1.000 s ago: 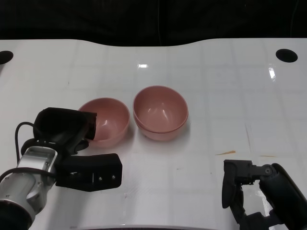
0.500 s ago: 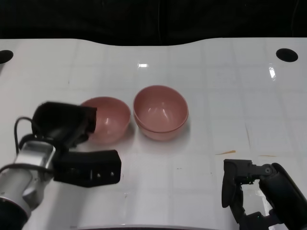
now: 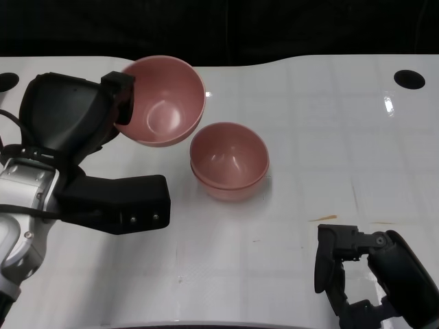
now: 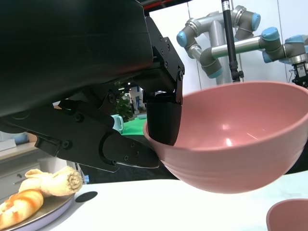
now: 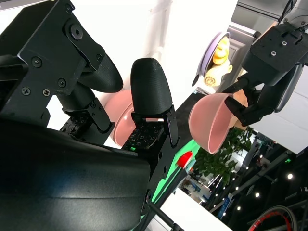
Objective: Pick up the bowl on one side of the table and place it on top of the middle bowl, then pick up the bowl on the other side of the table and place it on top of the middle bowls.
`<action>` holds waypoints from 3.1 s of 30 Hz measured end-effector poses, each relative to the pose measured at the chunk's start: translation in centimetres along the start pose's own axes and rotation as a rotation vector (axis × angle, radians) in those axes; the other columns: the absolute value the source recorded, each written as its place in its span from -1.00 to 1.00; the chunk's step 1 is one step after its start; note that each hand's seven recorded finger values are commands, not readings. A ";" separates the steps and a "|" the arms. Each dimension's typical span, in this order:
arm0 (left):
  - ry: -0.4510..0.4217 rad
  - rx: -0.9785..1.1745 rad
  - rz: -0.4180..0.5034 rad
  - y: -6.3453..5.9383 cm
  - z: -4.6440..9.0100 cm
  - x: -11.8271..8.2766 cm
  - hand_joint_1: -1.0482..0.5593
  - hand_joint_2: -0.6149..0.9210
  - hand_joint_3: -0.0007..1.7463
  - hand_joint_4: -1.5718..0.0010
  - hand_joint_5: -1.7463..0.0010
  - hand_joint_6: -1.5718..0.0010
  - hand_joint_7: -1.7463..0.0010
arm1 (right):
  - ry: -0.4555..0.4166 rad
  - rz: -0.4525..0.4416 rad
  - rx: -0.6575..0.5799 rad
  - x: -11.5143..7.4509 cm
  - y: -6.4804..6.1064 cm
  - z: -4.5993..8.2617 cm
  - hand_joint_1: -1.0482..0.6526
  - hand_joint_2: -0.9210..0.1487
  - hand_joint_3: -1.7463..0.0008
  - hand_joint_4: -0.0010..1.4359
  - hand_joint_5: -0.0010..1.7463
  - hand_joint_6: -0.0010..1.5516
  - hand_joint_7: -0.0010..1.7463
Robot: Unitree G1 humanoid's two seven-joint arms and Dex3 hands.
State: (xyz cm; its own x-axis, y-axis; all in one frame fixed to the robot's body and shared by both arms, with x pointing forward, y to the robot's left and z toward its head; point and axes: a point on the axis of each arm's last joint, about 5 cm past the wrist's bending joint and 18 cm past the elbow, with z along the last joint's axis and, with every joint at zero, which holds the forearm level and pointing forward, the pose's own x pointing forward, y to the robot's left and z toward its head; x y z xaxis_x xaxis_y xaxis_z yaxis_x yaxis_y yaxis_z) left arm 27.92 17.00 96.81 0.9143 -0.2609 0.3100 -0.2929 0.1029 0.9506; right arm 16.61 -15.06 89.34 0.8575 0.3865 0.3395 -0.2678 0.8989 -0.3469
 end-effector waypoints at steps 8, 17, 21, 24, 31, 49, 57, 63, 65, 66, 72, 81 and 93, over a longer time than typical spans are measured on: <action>-0.070 -0.021 0.043 0.7 0.5 0.1 -0.11 0.96 -0.77 -0.16 -1.00 0.20 -1.00 | 0.001 0.001 0.001 0.0 0.0 -0.1 0.23 0.44 -0.95 0.48 1.00 0.12 0.84; -0.155 -0.090 0.038 0.1 2.2 0.3 -0.06 0.93 -0.74 -0.11 -1.00 0.15 -1.00 | 0.001 0.000 0.001 0.0 0.0 -0.1 0.24 0.44 -0.95 0.48 1.00 0.12 0.83; -0.161 -0.131 0.011 -0.3 3.3 0.5 -0.08 0.91 -0.81 -0.15 -1.00 -0.05 -0.43 | 0.001 0.000 0.001 0.0 0.0 -0.1 0.24 0.45 -0.95 0.48 1.00 0.11 0.83; -0.172 -0.164 -0.020 -0.8 4.3 0.8 -0.07 0.91 -0.89 -0.19 -1.00 -0.24 0.02 | -0.001 0.000 0.001 0.0 0.0 -0.1 0.24 0.45 -0.96 0.48 1.00 0.11 0.83; -0.191 -0.238 -0.094 -2.6 6.2 1.5 -0.03 0.91 -0.93 -0.16 -1.00 -0.22 0.11 | -0.001 0.002 0.001 0.0 0.1 -0.1 0.26 0.44 -0.96 0.47 1.00 0.11 0.82; -0.174 -0.249 -0.141 -3.8 6.9 2.2 0.00 0.94 -0.92 -0.18 -1.00 -0.28 0.31 | -0.002 0.005 -0.001 0.0 0.2 -0.1 0.25 0.48 -0.98 0.46 1.00 0.11 0.82; -0.175 -0.249 -0.142 -3.8 6.9 2.2 0.00 0.94 -0.92 -0.18 -1.00 -0.29 0.33 | -0.002 0.005 -0.001 0.0 0.2 -0.1 0.25 0.49 -0.98 0.46 1.00 0.11 0.82; -0.154 -0.232 -0.203 -5.5 7.0 2.3 -0.01 0.88 -0.96 -0.11 -1.00 -0.34 0.43 | -0.002 0.009 -0.002 0.0 0.3 0.0 0.26 0.47 -0.97 0.45 1.00 0.11 0.82; -0.153 -0.234 -0.216 -5.9 7.1 2.1 -0.01 0.88 -0.97 -0.11 -1.00 -0.35 0.44 | -0.001 0.009 -0.002 0.0 0.3 -0.1 0.26 0.47 -0.97 0.44 1.00 0.11 0.82; -0.152 -0.234 -0.217 -6.0 7.1 2.1 -0.01 0.88 -0.97 -0.11 -1.00 -0.35 0.45 | -0.001 0.009 -0.002 0.0 0.3 -0.1 0.26 0.47 -0.96 0.44 1.00 0.11 0.82; -0.156 -0.230 -0.197 -5.7 7.1 2.4 -0.12 0.90 -0.95 0.11 -0.77 -0.16 0.55 | -0.001 0.009 -0.002 0.0 0.3 -0.1 0.26 0.46 -0.96 0.44 1.00 0.11 0.82; -0.168 -0.271 -0.168 -4.0 5.0 -3.9 -0.66 1.00 -0.60 1.00 1.00 1.00 1.00 | -0.012 0.007 0.003 0.3 0.3 0.0 0.25 0.45 -0.96 0.46 1.00 0.11 0.82; -0.127 -0.429 -0.058 -2.5 3.6 -7.3 -0.68 1.00 -0.62 1.00 1.00 1.00 1.00 | -0.010 0.007 0.002 0.3 0.3 0.0 0.25 0.46 -0.96 0.46 1.00 0.11 0.82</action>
State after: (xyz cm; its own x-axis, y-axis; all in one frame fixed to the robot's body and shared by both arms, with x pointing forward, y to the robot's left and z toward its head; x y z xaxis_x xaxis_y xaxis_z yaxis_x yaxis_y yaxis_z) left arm 20.97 15.20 92.24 0.8760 -0.3913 0.2820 -0.0754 0.4664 0.8814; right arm 16.77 -14.68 89.28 0.8510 0.3952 0.3458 -0.2751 0.8964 -0.3476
